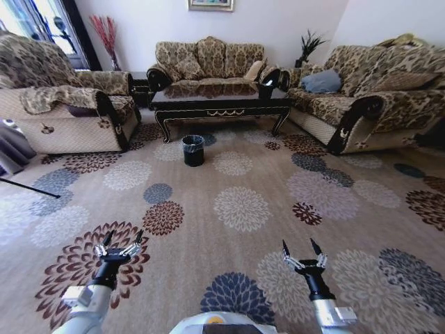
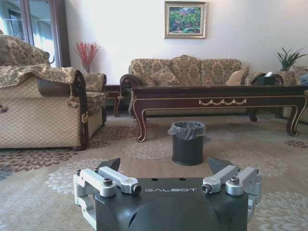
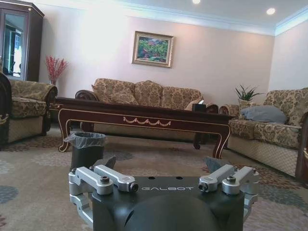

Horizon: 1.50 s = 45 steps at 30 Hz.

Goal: Move to the front of the table and pick up the trash from the floor, then place it into the trash bin.

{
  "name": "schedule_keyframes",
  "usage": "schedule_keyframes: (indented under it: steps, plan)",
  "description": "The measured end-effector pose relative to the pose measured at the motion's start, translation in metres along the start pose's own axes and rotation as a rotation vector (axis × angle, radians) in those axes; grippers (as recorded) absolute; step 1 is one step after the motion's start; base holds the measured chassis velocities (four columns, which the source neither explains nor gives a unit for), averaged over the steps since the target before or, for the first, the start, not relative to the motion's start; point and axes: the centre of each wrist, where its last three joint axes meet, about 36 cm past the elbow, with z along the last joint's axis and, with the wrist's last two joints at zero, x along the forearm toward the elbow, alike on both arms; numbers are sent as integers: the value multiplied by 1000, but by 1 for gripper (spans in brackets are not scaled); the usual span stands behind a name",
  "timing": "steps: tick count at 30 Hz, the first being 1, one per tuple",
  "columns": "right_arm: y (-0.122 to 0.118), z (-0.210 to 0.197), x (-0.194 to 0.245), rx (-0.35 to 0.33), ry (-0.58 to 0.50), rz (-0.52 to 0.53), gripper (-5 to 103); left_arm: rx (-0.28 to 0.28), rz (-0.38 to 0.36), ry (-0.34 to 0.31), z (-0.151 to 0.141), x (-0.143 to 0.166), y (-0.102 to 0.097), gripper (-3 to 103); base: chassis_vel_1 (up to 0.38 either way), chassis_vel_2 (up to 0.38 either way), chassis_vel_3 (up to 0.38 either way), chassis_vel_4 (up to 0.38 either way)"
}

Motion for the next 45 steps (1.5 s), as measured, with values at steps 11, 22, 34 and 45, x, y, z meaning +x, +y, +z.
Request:
schedule_keyframes:
  steps: [11, 22, 34, 45]
  plan:
    - [0, 0, 0, 0, 0, 0, 100, 0, 0, 0, 0, 0, 0, 100, 5, 4, 6, 5]
    - [0, 0, 0, 0, 0, 0, 100, 0, 0, 0, 0, 0, 0, 100, 0, 0, 0, 0]
    - [0, 0, 0, 0, 0, 0, 100, 0, 0, 0, 0, 0, 0, 100, 0, 0, 0, 0]
    - [0, 0, 0, 0, 0, 0, 100, 0, 0, 0, 0, 0, 0, 100, 0, 0, 0, 0]
